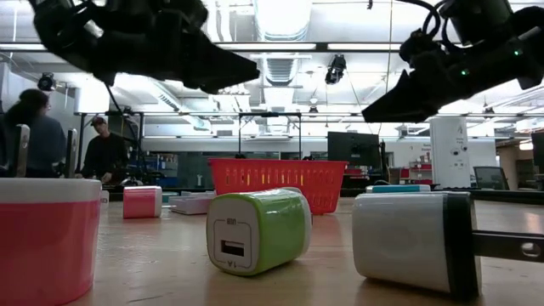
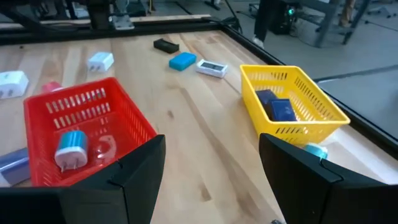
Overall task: Pick & Place Office items
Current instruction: Put the top white and black charger adapter into the red bin
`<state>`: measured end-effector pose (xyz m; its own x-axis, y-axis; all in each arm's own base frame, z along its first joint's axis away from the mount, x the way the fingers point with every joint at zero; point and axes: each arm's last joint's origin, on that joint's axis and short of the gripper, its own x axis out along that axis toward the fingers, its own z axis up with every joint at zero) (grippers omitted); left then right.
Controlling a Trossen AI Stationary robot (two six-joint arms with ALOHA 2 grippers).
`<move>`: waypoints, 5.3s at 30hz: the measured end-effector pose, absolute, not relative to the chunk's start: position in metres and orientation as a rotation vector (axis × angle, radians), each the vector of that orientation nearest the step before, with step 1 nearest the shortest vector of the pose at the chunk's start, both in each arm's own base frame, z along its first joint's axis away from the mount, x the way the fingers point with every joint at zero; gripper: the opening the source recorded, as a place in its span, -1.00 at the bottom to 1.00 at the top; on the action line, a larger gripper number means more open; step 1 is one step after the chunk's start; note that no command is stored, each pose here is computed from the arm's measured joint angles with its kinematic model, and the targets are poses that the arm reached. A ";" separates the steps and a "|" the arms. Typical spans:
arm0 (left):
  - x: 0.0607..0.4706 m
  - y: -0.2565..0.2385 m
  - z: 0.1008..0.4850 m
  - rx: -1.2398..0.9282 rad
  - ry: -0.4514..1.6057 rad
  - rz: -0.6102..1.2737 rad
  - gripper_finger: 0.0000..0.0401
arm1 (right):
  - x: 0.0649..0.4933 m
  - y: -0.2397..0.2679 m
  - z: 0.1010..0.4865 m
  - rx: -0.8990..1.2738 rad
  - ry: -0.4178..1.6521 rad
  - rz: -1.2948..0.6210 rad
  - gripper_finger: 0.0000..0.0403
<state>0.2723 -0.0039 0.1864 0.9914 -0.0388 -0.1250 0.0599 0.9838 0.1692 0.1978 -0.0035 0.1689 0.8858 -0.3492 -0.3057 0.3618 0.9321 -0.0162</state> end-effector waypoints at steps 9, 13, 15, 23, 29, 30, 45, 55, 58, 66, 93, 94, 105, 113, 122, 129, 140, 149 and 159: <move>0.256 -0.002 0.179 0.168 0.019 0.018 -0.07 | 0.207 -0.003 0.162 0.023 0.346 -0.367 0.26; 0.256 -0.002 0.179 0.164 0.021 0.018 -0.07 | 0.206 -0.003 0.160 0.019 0.349 -0.367 0.26; 0.256 -0.002 0.179 0.164 0.021 0.018 -0.07 | 0.206 -0.003 0.160 0.019 0.350 -0.366 0.26; 0.256 -0.002 0.179 0.161 0.020 0.017 -0.07 | 0.206 -0.003 0.160 0.021 0.347 -0.360 0.26; 0.256 -0.002 0.179 0.159 0.021 0.015 -0.07 | 0.207 -0.003 0.161 0.045 0.341 -0.366 0.26; 0.256 -0.002 0.179 0.159 0.021 0.015 -0.07 | 0.206 -0.003 0.161 0.055 0.339 -0.374 0.26; 0.256 -0.002 0.179 0.156 0.027 0.014 -0.07 | 0.215 -0.004 0.170 0.112 0.525 -0.431 0.26; 0.256 -0.002 0.179 0.157 0.027 0.014 -0.07 | 0.224 -0.009 0.195 0.146 0.661 -0.399 0.26; 0.256 -0.002 0.179 0.157 0.027 0.014 -0.07 | 0.223 -0.016 0.198 0.190 0.707 -0.444 0.25; 0.256 -0.002 0.179 0.157 0.027 0.014 -0.07 | 0.213 -0.040 0.193 0.392 0.755 -0.628 0.18; 0.256 -0.002 0.179 0.172 0.027 0.014 -0.07 | 0.251 -0.080 0.174 0.623 1.130 -0.616 0.26; 0.256 -0.002 0.179 0.172 0.027 0.014 -0.07 | 0.255 -0.081 0.173 0.617 1.148 -0.618 0.26; 0.256 -0.002 0.179 0.181 0.026 0.006 -0.07 | 0.275 -0.089 0.166 0.610 1.220 -0.678 0.26; 0.256 -0.002 0.179 0.183 0.026 0.006 -0.07 | 0.272 -0.090 0.161 0.629 1.248 -0.719 0.26; 0.256 -0.002 0.179 0.183 0.026 0.005 -0.07 | 0.272 -0.091 0.159 0.634 1.238 -0.724 0.26; 0.256 -0.002 0.179 0.183 0.026 0.005 -0.07 | 0.272 -0.091 0.158 0.636 1.226 -0.720 0.25; 0.256 -0.002 0.179 0.184 0.026 0.005 -0.07 | 0.273 -0.091 0.157 0.634 1.216 -0.708 0.13; 0.256 -0.002 0.179 0.184 0.027 0.005 -0.07 | 0.272 -0.090 0.155 0.643 1.222 -0.689 0.13; 0.256 -0.002 0.179 0.184 0.027 0.005 -0.07 | 0.273 -0.090 0.155 0.647 1.218 -0.683 0.13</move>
